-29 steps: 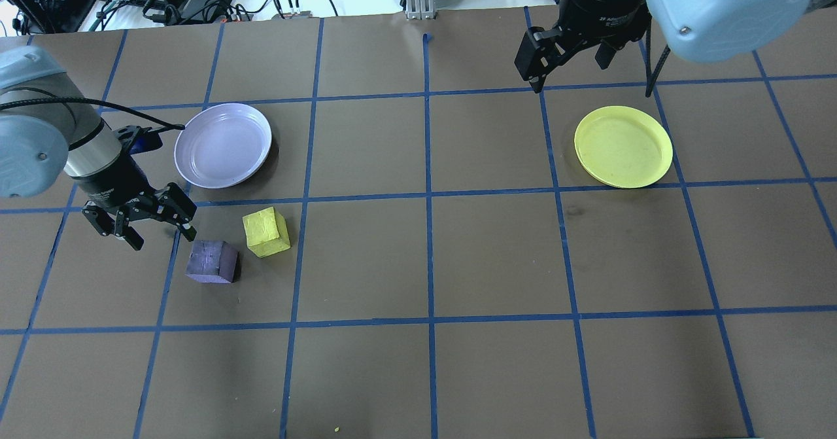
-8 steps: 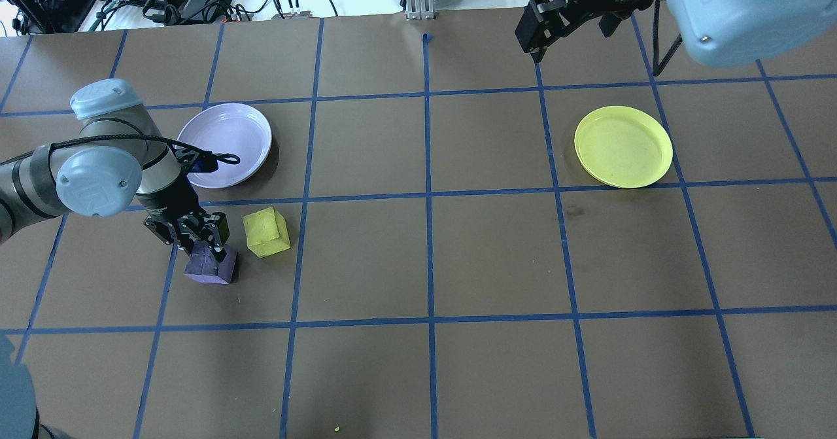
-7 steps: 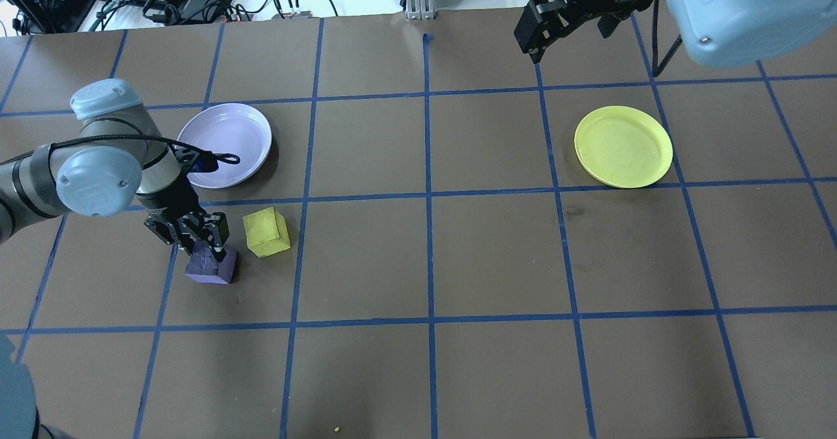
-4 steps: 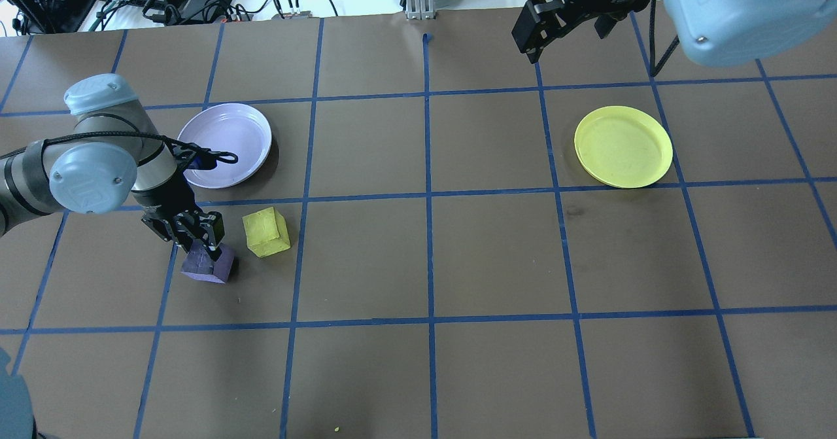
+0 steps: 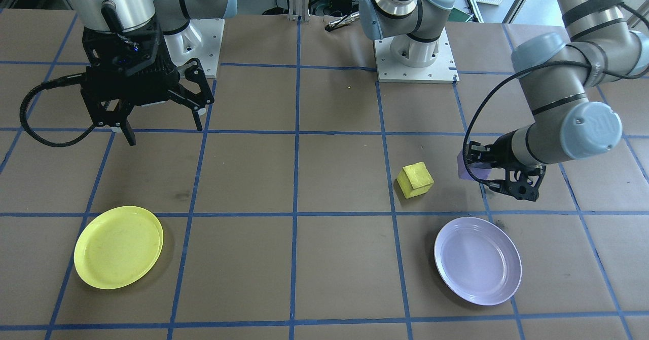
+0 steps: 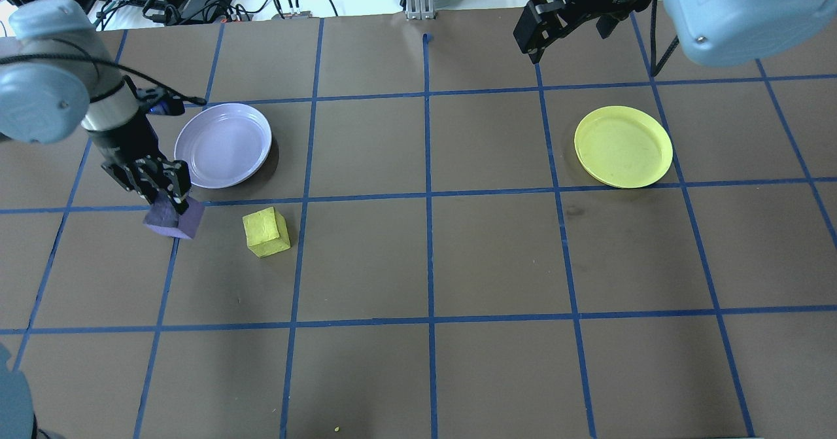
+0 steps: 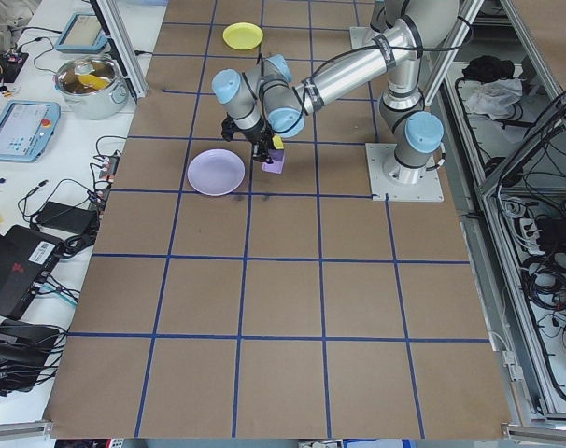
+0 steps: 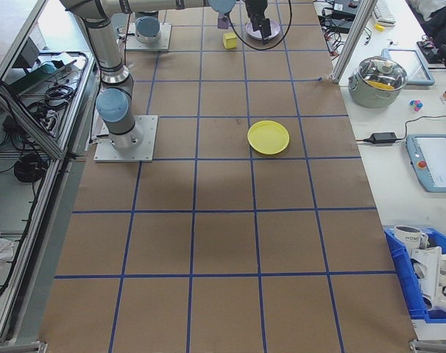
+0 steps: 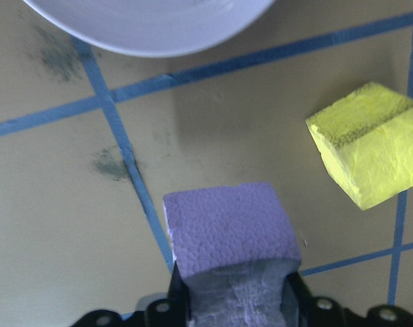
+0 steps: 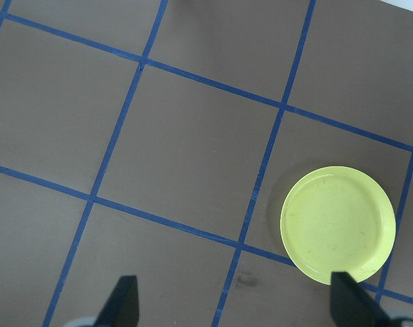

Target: Sort blocks by color into plates

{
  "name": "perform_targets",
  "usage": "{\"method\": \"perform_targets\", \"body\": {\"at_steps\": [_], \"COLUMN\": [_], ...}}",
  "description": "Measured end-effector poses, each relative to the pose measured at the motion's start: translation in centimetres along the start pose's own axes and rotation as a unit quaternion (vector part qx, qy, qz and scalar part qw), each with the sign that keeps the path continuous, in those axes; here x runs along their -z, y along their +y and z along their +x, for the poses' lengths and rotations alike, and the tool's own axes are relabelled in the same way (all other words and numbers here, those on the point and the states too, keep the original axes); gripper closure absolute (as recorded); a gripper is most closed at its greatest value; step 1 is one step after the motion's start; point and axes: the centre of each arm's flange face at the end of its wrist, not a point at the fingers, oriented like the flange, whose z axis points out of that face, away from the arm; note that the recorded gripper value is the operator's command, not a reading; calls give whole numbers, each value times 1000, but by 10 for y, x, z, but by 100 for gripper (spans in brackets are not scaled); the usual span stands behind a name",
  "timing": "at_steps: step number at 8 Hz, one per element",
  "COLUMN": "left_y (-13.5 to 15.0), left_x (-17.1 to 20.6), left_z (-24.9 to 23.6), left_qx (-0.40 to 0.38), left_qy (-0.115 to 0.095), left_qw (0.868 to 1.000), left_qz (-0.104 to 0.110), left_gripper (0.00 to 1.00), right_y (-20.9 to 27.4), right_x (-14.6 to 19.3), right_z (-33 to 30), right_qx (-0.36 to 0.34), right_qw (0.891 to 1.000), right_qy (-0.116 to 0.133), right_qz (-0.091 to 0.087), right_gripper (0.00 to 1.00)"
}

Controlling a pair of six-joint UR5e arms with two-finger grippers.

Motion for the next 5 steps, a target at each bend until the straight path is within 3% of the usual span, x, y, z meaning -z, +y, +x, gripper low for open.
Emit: {"method": "perform_targets", "body": {"at_steps": [3, 5], "left_y": [-60, -94], "left_x": [71, 86], "left_z": [-39, -55], "left_qx": [7, 58], "left_qy": [-14, -22], "left_qw": [999, 995], "left_qz": [32, 76], "left_gripper": [92, 92], "right_y": [1, 2], "right_x": [0, 0], "right_z": [1, 1], "right_qx": [-1, -1], "right_qw": [1000, 1000], "right_qy": [2, 3], "right_qz": [-3, -5], "right_gripper": [0, 0]}}
